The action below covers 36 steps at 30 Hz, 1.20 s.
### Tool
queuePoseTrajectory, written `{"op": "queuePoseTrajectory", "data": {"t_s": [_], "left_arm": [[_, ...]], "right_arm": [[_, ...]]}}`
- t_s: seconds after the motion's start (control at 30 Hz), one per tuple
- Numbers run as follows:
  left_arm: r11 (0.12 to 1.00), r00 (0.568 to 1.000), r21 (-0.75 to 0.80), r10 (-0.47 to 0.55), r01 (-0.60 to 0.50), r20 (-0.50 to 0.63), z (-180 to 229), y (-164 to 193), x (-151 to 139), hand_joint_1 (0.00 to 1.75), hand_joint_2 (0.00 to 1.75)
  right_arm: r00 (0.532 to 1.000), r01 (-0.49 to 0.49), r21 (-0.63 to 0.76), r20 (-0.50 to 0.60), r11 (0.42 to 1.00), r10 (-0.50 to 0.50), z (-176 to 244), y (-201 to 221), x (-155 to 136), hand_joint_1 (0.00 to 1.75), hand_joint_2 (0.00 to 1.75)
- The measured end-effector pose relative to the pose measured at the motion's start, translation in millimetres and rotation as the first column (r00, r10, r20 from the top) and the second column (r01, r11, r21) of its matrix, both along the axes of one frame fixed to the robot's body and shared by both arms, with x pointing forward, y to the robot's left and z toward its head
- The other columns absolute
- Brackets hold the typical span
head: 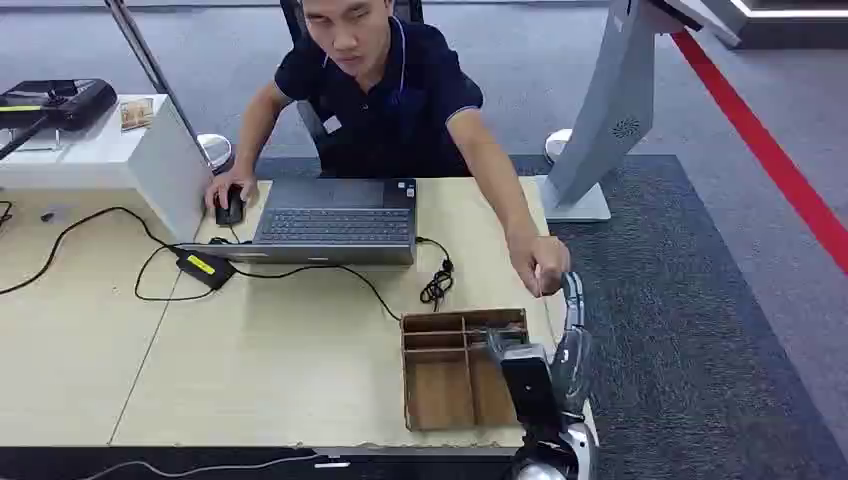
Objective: Pass the card to the sensor for recognition and then transmit it.
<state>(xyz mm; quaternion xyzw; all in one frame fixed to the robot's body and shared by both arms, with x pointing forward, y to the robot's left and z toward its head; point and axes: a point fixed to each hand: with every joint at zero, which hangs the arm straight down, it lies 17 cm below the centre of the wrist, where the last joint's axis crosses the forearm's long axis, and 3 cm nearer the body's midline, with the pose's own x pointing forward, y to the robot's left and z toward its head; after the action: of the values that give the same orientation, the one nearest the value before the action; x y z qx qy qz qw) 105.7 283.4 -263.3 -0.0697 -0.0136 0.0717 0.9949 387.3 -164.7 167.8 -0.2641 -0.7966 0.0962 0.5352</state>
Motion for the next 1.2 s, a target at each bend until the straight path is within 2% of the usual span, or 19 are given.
{"op": "queuePoseTrajectory", "data": {"t_s": [0.07,0.1,0.13,0.17,0.2,1.2], "left_arm": [[1.000,1.000,0.000,0.000,0.000,0.000,0.0,0.0,0.0,0.00,0.00],[1.000,1.000,0.000,0.000,0.000,0.000,0.0,0.0,0.0,0.00,0.00],[1.000,1.000,0.000,0.000,0.000,0.000,0.0,0.0,0.0,0.00,0.00],[1.000,1.000,0.000,0.000,0.000,0.000,0.0,0.0,0.0,0.00,0.00],[1.000,1.000,0.000,0.000,0.000,0.000,0.0,0.1,0.0,0.00,0.00],[1.000,1.000,-0.001,0.003,-0.003,0.000,0.0,-0.1,0.1,0.00,0.00]], "right_arm": [[1.000,0.001,0.003,-0.001,1.000,-0.001,0.3,-0.6,-0.4,0.05,1.75],[1.000,0.002,0.006,-0.002,1.000,-0.002,0.1,-1.0,-0.8,0.93,1.75],[1.000,0.002,0.009,-0.003,1.000,-0.002,0.0,-1.4,-1.1,1.52,1.75],[1.000,0.002,0.010,-0.003,1.000,-0.002,-0.2,-1.6,-1.1,1.55,1.75],[1.000,0.003,0.012,-0.004,1.000,-0.003,-0.4,-1.9,-1.1,1.75,1.75],[1.000,0.005,0.026,-0.028,1.000,-0.004,-6.0,-5.5,-2.7,1.75,1.75]]}}
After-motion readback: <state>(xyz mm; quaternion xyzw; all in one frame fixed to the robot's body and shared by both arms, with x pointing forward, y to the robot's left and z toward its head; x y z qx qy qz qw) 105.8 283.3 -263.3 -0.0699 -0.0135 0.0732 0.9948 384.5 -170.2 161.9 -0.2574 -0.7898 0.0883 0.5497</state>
